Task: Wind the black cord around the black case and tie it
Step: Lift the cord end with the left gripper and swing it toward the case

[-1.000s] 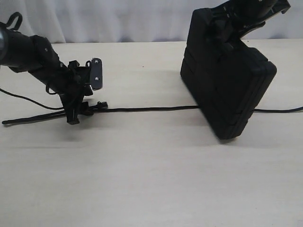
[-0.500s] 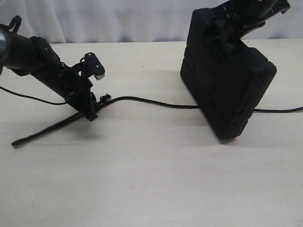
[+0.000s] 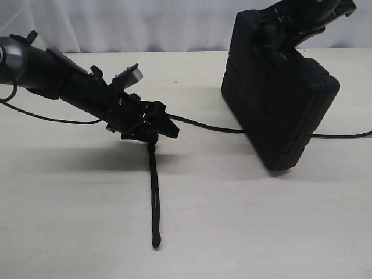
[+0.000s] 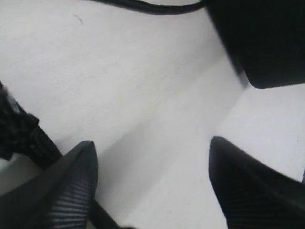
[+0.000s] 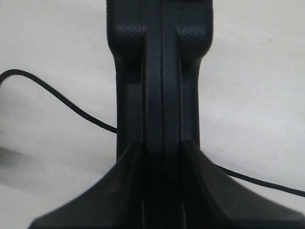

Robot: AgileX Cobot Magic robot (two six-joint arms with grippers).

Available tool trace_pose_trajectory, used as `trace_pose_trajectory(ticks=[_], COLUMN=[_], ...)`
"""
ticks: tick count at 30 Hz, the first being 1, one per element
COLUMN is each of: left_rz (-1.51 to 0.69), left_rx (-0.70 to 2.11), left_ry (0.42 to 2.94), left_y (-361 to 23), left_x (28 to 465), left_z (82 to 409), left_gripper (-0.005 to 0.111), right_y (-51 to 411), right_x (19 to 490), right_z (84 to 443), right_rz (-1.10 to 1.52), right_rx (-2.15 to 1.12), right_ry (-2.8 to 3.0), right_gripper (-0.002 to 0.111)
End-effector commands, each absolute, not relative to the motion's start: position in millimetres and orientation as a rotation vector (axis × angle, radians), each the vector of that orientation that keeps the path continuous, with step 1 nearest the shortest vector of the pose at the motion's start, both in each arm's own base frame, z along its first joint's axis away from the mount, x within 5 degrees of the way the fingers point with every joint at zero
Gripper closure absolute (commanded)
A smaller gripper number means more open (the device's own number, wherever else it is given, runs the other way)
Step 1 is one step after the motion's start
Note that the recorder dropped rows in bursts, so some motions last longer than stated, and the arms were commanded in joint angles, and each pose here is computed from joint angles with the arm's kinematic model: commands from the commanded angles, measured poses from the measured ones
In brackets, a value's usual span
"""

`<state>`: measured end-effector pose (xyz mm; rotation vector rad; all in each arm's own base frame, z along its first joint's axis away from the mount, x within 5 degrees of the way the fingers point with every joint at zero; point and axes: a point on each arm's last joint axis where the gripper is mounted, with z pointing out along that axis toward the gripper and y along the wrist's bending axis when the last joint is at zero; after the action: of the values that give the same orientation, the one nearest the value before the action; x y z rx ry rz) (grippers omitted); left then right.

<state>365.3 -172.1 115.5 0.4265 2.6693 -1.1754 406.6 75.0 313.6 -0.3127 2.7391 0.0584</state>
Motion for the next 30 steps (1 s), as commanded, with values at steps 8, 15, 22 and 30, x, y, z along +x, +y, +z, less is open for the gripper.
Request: trace_pose_trajectory(ticks=[8, 15, 22, 30], left_rz=[-0.628, -0.213, -0.169, -0.103], left_rx=[1.751, 2.407, 2.442, 2.487], left_ry=[1.906, 1.317, 1.270, 1.196], left_y=[-157, -159, -180, -206], left_x=[382, 377, 375, 369], left_z=[155, 143, 124, 106], left_gripper=[0.045, 0.045, 0.045, 0.046], right_y=[74, 74, 74, 74], right_x=[403, 403, 403, 403], right_z=[309, 309, 309, 309], right_rz=[0.045, 0.045, 0.045, 0.045], right_rx=[-0.344, -0.344, -0.344, -0.344], right_ry=[2.789, 2.789, 2.789, 2.789], right_gripper=[0.104, 0.104, 0.104, 0.104])
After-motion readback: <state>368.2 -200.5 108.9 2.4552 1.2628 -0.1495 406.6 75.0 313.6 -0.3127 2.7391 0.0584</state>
